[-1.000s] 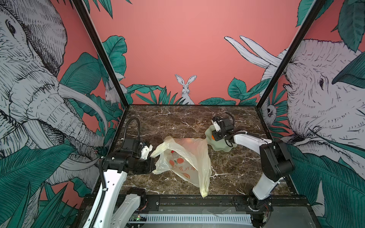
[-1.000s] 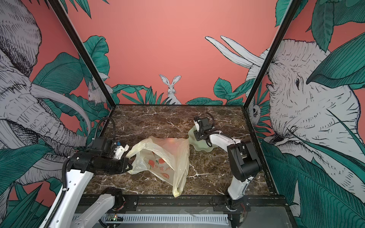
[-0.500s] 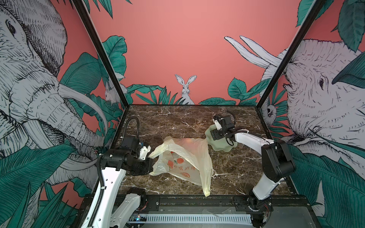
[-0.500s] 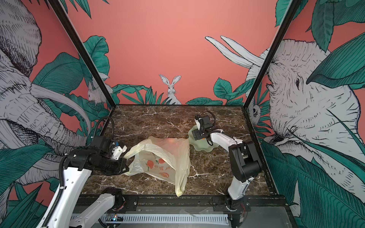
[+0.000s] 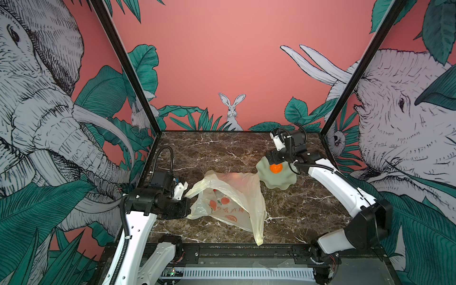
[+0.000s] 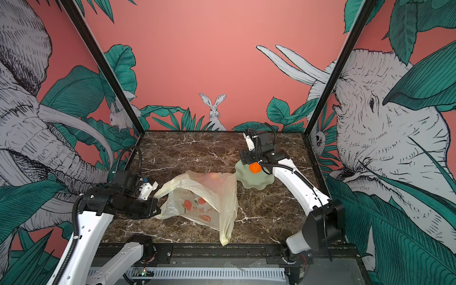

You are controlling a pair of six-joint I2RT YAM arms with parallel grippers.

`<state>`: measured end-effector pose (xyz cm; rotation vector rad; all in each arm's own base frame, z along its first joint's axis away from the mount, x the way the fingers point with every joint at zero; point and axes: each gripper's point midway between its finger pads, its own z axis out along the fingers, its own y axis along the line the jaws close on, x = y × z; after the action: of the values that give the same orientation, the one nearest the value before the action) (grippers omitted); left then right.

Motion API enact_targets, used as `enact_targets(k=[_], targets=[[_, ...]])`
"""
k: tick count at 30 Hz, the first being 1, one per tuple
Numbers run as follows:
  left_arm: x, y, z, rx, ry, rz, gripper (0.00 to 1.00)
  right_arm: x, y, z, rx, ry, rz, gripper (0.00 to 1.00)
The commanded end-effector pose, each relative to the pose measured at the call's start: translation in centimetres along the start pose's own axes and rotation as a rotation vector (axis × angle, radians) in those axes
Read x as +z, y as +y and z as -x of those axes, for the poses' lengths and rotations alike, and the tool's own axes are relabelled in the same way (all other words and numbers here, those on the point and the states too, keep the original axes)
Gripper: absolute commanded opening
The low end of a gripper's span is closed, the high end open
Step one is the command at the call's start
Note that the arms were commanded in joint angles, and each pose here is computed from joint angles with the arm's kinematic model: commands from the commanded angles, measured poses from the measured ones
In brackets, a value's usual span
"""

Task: Take fruits out of the plastic bag
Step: Place the fake fruit on the plate, then take out the fake fruit from the plastic bag.

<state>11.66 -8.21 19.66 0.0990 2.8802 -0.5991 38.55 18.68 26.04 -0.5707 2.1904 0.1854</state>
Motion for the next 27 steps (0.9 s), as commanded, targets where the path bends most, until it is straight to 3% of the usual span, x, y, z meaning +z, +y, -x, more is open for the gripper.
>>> enact_targets(k=[1, 8, 16, 21, 23, 27], targets=[[0.2, -0.2, -0.1, 0.022, -0.006, -0.012, 0.0, -3.7, 2.3, 1.9, -0.041, -0.029, 0.044, 0.87], [0.0, 0.1, 0.5, 0.039, -0.041, 0.007, 0.0, -8.9, 8.0, 5.5, -0.154, -0.092, 0.144, 0.78], [0.0, -0.1, 1.0, 0.05, -0.06, 0.0, 0.0, -15.5, 18.6, 8.4, -0.286, -0.191, 0.408, 0.55], [-0.1, -0.2, 0.8, 0.058, -0.075, -0.005, 0.0, -18.5, 26.1, 7.8, -0.391, -0.201, 0.6, 0.42], [-0.4, -0.4, 0.8, 0.064, -0.08, -0.014, 0.0, -18.7, 28.4, 7.1, -0.437, -0.171, 0.626, 0.4], [-0.5, -0.4, 0.6, 0.072, -0.097, -0.016, 0.0, -19.2, 31.1, 5.5, -0.513, -0.109, 0.63, 0.25]])
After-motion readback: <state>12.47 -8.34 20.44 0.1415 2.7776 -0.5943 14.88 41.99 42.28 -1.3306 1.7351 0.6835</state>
